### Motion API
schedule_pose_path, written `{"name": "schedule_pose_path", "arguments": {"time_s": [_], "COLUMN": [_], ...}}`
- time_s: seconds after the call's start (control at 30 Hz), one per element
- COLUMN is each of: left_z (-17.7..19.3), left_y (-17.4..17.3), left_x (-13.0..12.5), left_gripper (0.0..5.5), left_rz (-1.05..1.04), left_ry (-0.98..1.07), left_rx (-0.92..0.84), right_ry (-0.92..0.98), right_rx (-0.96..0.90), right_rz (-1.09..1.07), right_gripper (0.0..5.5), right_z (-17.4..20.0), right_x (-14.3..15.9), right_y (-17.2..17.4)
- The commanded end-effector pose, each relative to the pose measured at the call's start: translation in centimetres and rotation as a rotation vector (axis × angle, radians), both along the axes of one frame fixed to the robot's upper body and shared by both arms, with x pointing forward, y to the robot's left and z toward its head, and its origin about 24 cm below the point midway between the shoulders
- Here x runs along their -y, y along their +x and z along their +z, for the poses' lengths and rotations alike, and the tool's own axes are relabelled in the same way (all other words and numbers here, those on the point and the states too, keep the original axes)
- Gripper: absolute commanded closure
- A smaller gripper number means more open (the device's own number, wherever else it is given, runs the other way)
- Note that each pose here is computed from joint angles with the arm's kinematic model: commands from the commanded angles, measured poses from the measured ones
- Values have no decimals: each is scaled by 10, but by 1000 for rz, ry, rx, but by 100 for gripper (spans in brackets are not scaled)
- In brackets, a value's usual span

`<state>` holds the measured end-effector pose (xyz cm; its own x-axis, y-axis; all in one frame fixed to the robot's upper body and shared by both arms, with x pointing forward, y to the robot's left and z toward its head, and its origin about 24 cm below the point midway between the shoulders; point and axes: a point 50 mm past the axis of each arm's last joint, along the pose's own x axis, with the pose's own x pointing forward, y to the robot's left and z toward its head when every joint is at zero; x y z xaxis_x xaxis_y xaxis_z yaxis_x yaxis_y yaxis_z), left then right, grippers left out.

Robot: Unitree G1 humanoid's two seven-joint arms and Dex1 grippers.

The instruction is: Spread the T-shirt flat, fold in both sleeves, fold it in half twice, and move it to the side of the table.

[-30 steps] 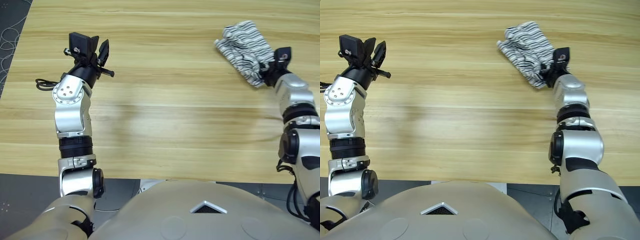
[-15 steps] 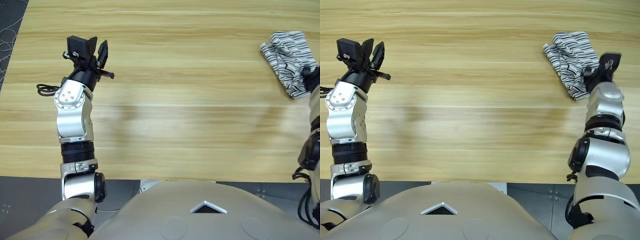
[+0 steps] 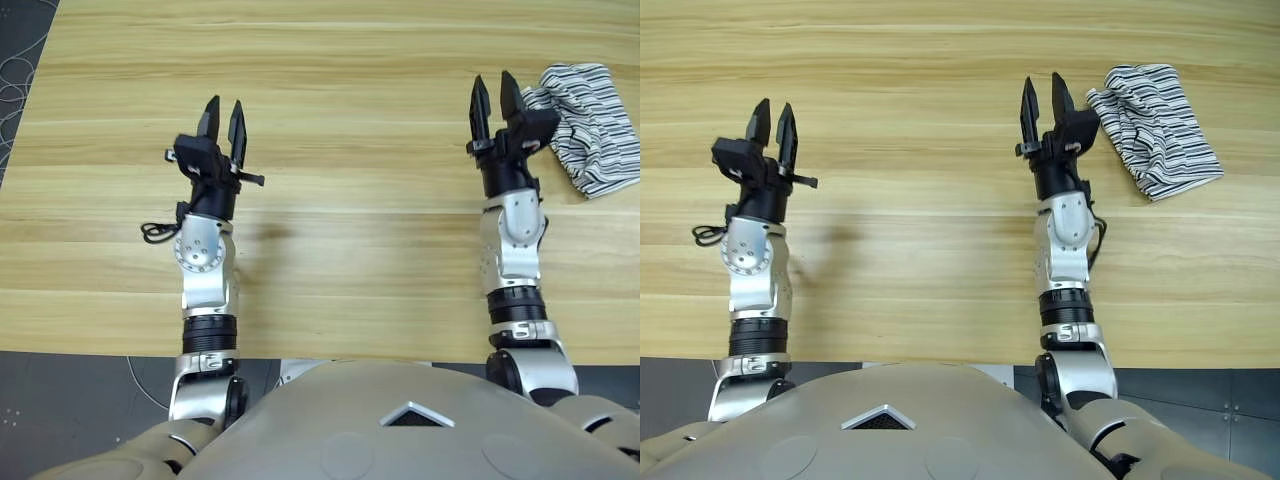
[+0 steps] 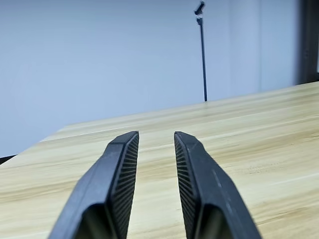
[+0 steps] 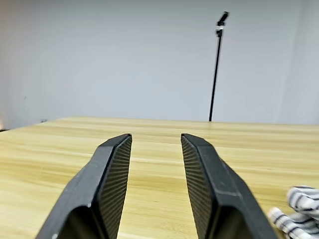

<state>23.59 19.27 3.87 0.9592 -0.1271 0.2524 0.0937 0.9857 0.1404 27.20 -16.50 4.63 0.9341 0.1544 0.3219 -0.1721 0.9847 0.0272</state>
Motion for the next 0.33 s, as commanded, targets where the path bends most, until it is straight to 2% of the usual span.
{"name": "schedule_pose_path", "arguments": {"time_s": [0.03, 0.33], "left_z": [-12, -18], "left_y": [-14, -31], "left_x": [-2, -1], "left_gripper": [418, 418], "left_rz": [57, 10], "left_ry": [16, 99], "left_rx": [30, 43], "right_ry": [-50, -190], "right_rx": [33, 73], "right_rz": [-51, -220], "right_gripper": [366, 366], "right_z": [-7, -7], "right_x": [8, 34], "right_y": [-15, -39]}}
